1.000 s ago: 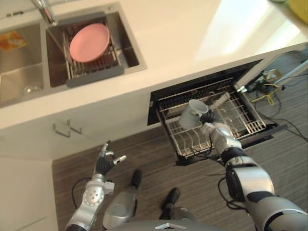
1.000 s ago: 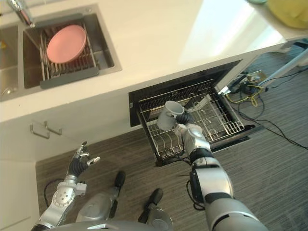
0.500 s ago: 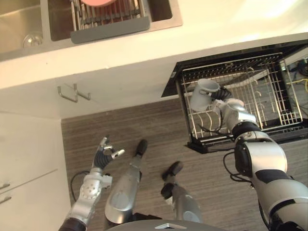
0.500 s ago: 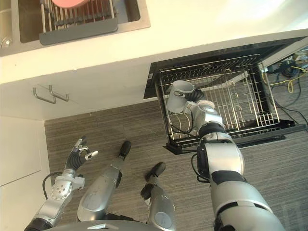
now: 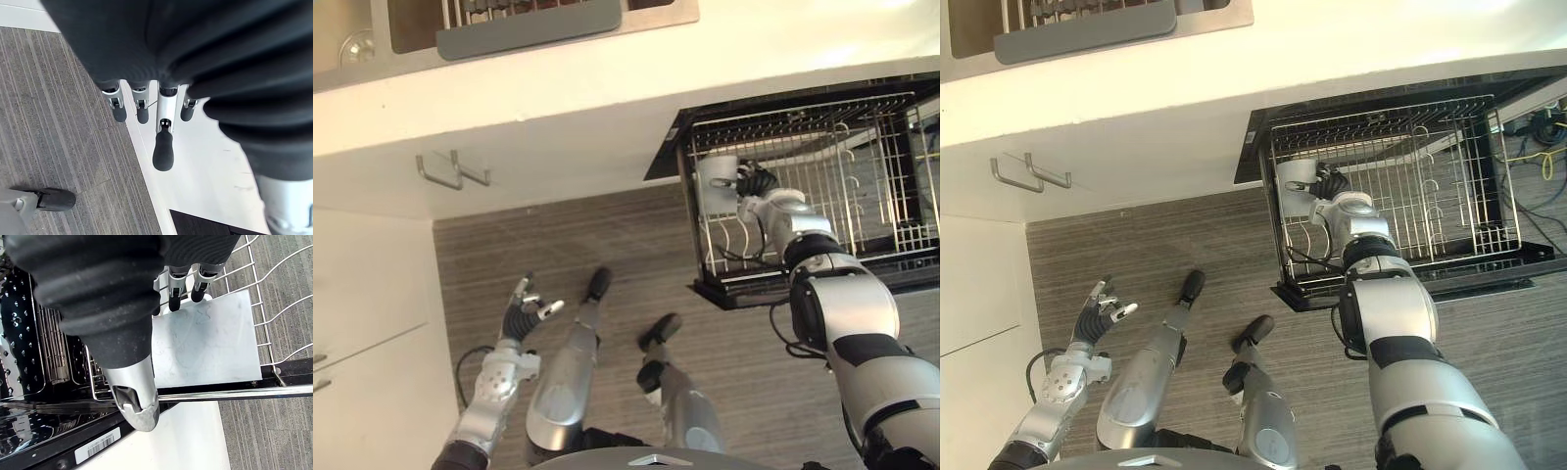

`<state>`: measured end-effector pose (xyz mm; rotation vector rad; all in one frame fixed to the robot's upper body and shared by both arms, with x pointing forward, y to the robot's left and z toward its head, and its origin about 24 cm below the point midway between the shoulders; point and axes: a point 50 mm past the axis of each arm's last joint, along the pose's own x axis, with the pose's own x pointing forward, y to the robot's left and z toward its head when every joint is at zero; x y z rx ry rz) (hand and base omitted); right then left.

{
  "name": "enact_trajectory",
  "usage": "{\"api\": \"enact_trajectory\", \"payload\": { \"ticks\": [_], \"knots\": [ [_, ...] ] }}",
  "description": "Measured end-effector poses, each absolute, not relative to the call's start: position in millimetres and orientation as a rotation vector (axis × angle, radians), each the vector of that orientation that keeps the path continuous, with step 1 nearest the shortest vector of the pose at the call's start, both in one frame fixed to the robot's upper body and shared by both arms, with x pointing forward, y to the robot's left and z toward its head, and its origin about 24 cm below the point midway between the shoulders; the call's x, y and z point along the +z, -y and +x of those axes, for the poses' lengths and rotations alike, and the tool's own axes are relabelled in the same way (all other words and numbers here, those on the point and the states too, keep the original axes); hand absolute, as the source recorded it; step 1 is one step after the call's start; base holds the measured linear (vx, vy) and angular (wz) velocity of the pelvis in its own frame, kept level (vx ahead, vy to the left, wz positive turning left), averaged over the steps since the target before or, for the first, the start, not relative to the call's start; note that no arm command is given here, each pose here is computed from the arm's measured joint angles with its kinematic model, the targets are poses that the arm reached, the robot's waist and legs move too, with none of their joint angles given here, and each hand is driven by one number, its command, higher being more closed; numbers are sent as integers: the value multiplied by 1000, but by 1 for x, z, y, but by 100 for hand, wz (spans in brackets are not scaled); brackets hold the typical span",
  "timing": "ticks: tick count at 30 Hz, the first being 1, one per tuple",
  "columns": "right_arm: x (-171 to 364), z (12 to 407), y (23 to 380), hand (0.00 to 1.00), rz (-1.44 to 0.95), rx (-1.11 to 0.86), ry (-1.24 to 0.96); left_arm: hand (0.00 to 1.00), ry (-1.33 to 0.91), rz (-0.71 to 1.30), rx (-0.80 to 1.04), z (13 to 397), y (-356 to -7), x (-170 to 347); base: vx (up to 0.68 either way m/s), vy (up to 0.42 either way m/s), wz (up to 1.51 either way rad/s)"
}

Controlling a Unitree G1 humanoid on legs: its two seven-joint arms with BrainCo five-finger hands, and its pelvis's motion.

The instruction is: Walk over to the sink, pick up the cup, carry it to the dishwasher, place the cup inside the dishwasher, then close the dishwasher door

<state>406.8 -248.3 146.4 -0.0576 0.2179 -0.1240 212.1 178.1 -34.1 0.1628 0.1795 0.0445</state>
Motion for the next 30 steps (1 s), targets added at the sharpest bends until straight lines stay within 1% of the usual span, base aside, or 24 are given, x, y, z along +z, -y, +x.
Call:
{"api": "enact_trajectory", "payload": {
  "ticks": [3, 5, 9, 12, 14, 15, 17, 18, 19, 22, 25, 30],
  "knots": [
    [159, 409, 244, 0, -58, -102, -145, 0, -179, 164, 71, 213, -182, -32, -9, -21, -15],
    [170, 409, 237, 0, -84, -63, -42, 0, -181, 165, 94, 212, -186, -31, -5, -15, -27],
    [166, 394, 219, 0, -125, 32, 72, 0, -238, 191, 147, 198, -198, -41, 24, -12, -36],
    [121, 368, 207, 0, -59, 85, 37, 0, -371, 231, 187, 175, -207, -67, 124, -7, -39],
    [90, 338, 204, 0, 19, 83, 22, 0, -456, 231, 206, 161, -208, -83, 162, 4, -25],
    [84, 330, 203, 0, 47, 79, 26, 0, -476, 222, 222, 157, -209, -86, 112, 11, -26],
    [66, 294, 190, 0, 174, 88, 55, 0, -574, 170, 306, 138, -213, -104, 105, 11, -34],
    [63, 286, 187, 0, 201, 92, 68, 0, -599, 158, 323, 133, -213, -108, 77, 10, -34],
    [58, 269, 181, 0, 267, 96, 91, 0, -648, 116, 366, 124, -214, -116, 32, 9, -25],
    [53, 243, 169, 0, 356, 113, 127, 0, -746, 16, 456, 104, -214, -131, 25, 19, -32],
    [53, 230, 157, 0, 389, 168, 148, 0, -809, -28, 491, 92, -212, -139, 6, 14, -22],
    [56, 229, 155, 0, 384, 204, 176, 0, -864, -39, 507, 85, -213, -144, 22, 16, -14]
  ]
}}
